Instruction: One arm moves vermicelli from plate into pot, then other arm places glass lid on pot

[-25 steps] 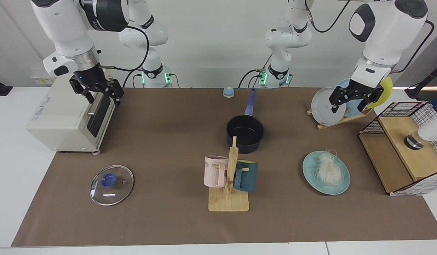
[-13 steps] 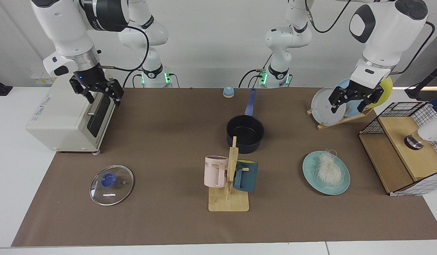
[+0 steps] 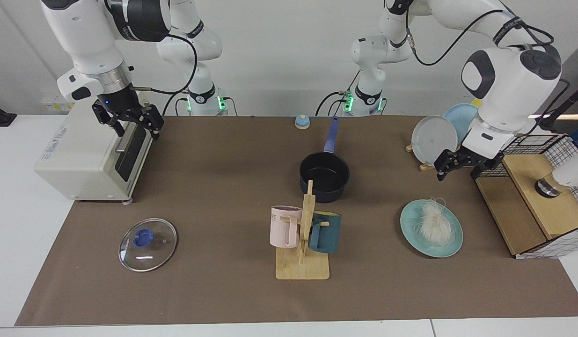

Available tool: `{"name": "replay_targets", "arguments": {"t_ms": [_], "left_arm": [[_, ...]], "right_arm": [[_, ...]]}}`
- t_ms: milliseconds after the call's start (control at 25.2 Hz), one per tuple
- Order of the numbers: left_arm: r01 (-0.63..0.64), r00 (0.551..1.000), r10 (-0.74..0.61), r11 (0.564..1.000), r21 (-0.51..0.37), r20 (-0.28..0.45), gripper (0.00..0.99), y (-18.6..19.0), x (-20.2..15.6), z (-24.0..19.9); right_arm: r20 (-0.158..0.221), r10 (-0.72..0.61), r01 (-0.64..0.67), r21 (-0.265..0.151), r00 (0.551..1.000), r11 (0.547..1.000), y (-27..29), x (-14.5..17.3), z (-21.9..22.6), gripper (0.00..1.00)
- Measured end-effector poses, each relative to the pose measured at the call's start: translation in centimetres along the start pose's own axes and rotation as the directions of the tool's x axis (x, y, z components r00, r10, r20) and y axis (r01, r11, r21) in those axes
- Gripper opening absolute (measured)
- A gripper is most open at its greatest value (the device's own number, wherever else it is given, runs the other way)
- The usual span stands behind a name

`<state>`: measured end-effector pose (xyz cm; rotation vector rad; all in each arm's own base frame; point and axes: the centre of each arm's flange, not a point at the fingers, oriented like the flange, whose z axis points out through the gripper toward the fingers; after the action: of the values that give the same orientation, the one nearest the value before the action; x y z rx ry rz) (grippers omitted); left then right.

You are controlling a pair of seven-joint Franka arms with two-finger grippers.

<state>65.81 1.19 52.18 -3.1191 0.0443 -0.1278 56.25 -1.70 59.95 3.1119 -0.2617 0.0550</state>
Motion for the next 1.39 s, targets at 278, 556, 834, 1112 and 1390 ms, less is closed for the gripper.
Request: {"name": "replay_targets", "arguments": {"t_ms": [278,556,834,1112,1390], "left_arm": [[0.004,1.0,-0.005,1.0,-0.004,-0.028,0.991,-0.5,2.4,6.6],[0.014,1.0,-0.014,1.0,-0.009,-0.013,0.991,-1.6,3.1,14.1],[0.026,1.0,-0.026,1.0,-0.015,-0.009,0.991,-1.5,1.6,19.1],[0.042,0.999,-0.042,0.999,-0.018,-0.003,0.947,-1.4,0.9,20.6],[0.052,0.999,-0.052,0.998,-0.019,0.009,0.626,-2.0,0.5,22.4]], "right_arm": [[0.0,0.0,0.0,0.0,1.0,1.0,0.0,0.0,0.0,1.0],[0.0,0.0,0.0,0.0,1.0,1.0,0.0,0.0,0.0,1.0],[0.0,0.0,0.0,0.0,1.0,1.0,0.0,0.0,0.0,1.0],[0.0,0.0,0.0,0.0,1.0,1.0,0.0,0.0,0.0,1.0],[0.0,0.0,0.0,0.0,1.0,1.0,0.0,0.0,0.0,1.0]]}}
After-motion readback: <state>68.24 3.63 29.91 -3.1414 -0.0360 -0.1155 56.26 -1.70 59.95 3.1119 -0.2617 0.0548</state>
